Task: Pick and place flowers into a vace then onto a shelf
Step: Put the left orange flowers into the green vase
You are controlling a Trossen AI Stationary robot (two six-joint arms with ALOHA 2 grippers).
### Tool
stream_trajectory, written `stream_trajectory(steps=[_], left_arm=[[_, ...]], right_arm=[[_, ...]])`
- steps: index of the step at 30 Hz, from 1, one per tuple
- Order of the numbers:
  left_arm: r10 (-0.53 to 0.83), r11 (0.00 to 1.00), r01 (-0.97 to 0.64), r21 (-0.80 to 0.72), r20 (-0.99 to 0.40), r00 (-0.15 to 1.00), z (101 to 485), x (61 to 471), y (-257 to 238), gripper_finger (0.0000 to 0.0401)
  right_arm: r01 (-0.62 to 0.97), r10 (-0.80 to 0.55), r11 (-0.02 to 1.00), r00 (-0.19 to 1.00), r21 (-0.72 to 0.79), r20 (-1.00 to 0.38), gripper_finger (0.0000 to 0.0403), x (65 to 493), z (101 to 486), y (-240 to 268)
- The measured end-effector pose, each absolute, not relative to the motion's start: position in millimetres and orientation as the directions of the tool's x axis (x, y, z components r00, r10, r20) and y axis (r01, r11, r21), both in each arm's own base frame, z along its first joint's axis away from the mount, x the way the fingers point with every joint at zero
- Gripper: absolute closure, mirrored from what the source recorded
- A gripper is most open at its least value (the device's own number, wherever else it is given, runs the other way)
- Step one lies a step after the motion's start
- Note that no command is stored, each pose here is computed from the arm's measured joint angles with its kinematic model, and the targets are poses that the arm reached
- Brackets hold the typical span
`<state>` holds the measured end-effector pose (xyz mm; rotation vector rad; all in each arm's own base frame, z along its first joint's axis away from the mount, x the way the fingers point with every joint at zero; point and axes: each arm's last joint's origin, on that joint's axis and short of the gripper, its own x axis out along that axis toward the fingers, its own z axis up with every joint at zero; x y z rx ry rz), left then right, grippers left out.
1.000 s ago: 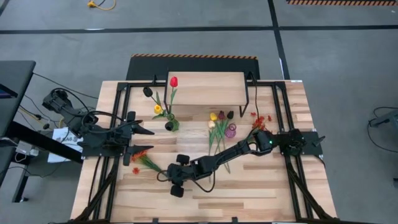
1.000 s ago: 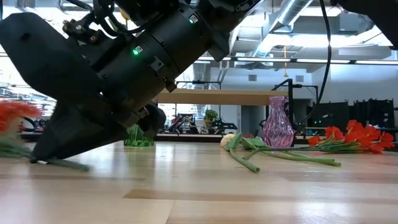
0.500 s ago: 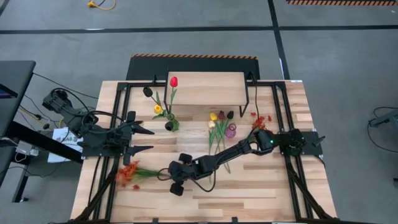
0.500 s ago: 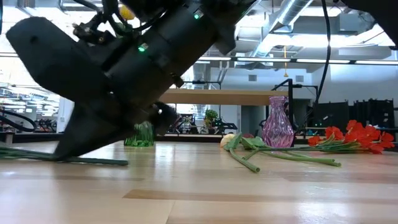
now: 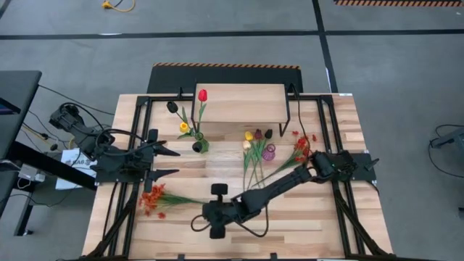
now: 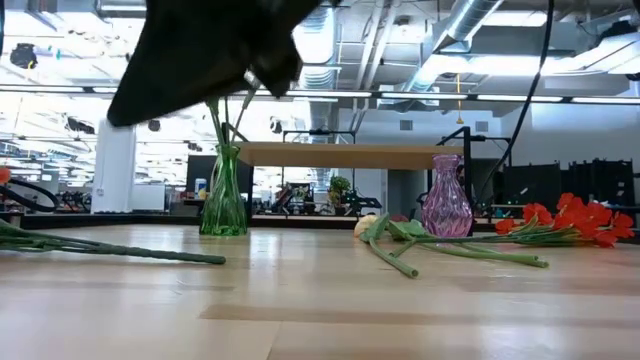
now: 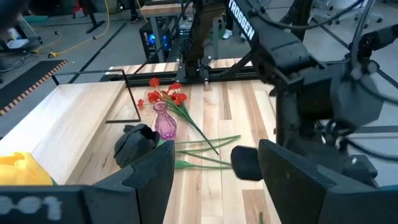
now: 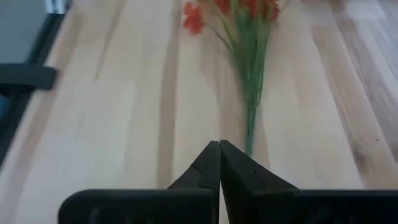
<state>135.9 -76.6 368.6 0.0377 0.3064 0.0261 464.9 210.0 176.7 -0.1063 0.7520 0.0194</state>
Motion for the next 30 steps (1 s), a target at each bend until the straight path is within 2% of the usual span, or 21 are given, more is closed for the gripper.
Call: stream_trajectory(steps=[6,10,14,23,27,30], left_arm=[[0.055,0.998,-0.042,0.052,-0.296,0.954,368.7,135.9,-75.9,0.0181],[0.056,0.998,-0.042,0.051,-0.296,0.954,368.7,135.9,-75.9,0.0181],[0.056,0.998,-0.042,0.051,-0.296,0.954,368.7,135.9,-75.9,0.0181],[0.06,0.997,-0.041,0.068,-0.316,0.947,365.0,141.3,-79.7,0.0181],[0.068,0.995,-0.041,0.086,-0.338,0.939,360.8,147.4,-83.9,0.0181],[0.072,0.994,-0.039,0.1,-0.353,0.933,357.5,151.9,-87.1,0.0181]], right_arm=[[-0.069,0.02,0.997,0.741,-0.047,-0.671,0.0402,468.8,177.9,207.9],[-0.08,0.052,0.997,0.735,-0.01,-0.676,0.0394,479.3,163.5,197.7],[-0.086,0.09,0.996,0.756,0.037,-0.648,0.0353,491.4,153.2,188.4],[-0.046,0.09,0.996,0.7,0.082,-0.709,0.0233,503.8,106.1,164.9],[-0.014,0.077,0.996,0.682,0.093,-0.728,0.0207,506.1,90.9,158.7],[0.003,0.076,0.994,0.67,0.105,-0.739,0.0208,506.3,87.2,155.9]])
